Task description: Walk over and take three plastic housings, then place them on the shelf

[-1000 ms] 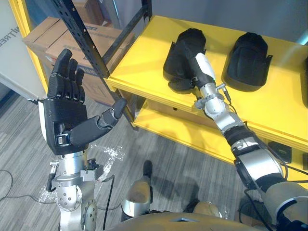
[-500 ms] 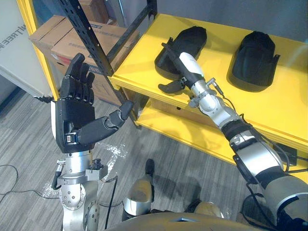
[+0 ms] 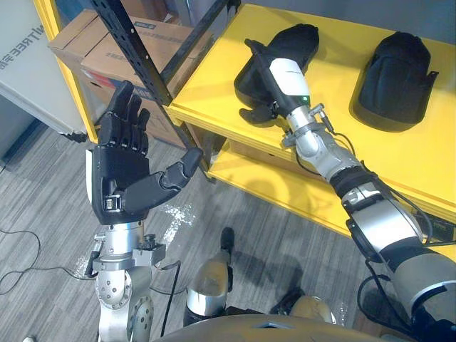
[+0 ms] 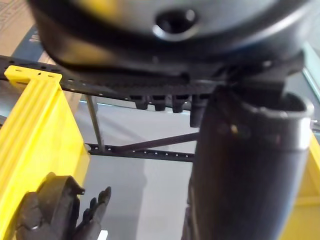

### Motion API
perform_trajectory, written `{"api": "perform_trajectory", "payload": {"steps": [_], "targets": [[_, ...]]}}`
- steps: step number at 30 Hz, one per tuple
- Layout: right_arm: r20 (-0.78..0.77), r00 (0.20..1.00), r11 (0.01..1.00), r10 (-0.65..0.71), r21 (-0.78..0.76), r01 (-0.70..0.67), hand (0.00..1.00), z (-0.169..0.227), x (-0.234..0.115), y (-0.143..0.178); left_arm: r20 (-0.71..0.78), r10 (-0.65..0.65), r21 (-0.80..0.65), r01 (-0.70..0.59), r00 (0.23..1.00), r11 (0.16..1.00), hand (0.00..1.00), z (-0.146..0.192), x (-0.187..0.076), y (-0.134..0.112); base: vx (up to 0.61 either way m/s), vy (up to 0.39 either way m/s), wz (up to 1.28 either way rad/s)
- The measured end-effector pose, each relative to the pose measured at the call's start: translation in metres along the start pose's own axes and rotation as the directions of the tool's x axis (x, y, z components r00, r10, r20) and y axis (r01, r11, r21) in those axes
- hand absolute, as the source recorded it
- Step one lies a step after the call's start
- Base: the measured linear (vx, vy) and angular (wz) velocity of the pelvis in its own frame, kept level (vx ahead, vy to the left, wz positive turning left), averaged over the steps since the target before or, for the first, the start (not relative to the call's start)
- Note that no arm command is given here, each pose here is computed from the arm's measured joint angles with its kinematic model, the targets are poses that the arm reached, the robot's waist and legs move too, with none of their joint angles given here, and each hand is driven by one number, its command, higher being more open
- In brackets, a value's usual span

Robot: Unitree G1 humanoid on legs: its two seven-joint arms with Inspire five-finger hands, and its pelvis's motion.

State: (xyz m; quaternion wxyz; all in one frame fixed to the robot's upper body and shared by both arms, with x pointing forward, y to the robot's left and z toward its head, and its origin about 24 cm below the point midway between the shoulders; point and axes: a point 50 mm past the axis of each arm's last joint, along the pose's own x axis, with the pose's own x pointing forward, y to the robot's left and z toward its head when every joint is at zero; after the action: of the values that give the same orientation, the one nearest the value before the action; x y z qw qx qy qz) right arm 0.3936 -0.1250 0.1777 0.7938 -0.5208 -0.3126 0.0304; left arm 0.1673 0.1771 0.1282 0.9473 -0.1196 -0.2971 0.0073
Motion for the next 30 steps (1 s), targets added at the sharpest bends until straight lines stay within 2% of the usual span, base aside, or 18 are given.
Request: {"api": "perform_trajectory", "payload": {"steps": [9,16,30], "targets": [[-0.017,0.998,0.997,-0.055,-0.063,0.054,1.00,-0.008,0.002,-0.013,-0.031,0.013,-0.018,-0.014,0.999,1.000,1.00,-0.007,-0.001,-0.002,0.00,-0.006,-0.03],[0.011,0.992,0.976,-0.129,-0.177,0.129,1.00,-0.009,0.011,-0.032,-0.041,0.005,-0.035,-0.007,0.999,0.999,1.00,-0.009,-0.002,-0.006,0.00,-0.016,-0.06],[0.041,0.993,0.979,-0.113,-0.166,0.118,1.00,-0.006,0.011,-0.031,-0.063,-0.012,-0.039,0.009,0.998,0.999,1.00,-0.011,-0.002,-0.008,0.00,-0.007,-0.01]]}}
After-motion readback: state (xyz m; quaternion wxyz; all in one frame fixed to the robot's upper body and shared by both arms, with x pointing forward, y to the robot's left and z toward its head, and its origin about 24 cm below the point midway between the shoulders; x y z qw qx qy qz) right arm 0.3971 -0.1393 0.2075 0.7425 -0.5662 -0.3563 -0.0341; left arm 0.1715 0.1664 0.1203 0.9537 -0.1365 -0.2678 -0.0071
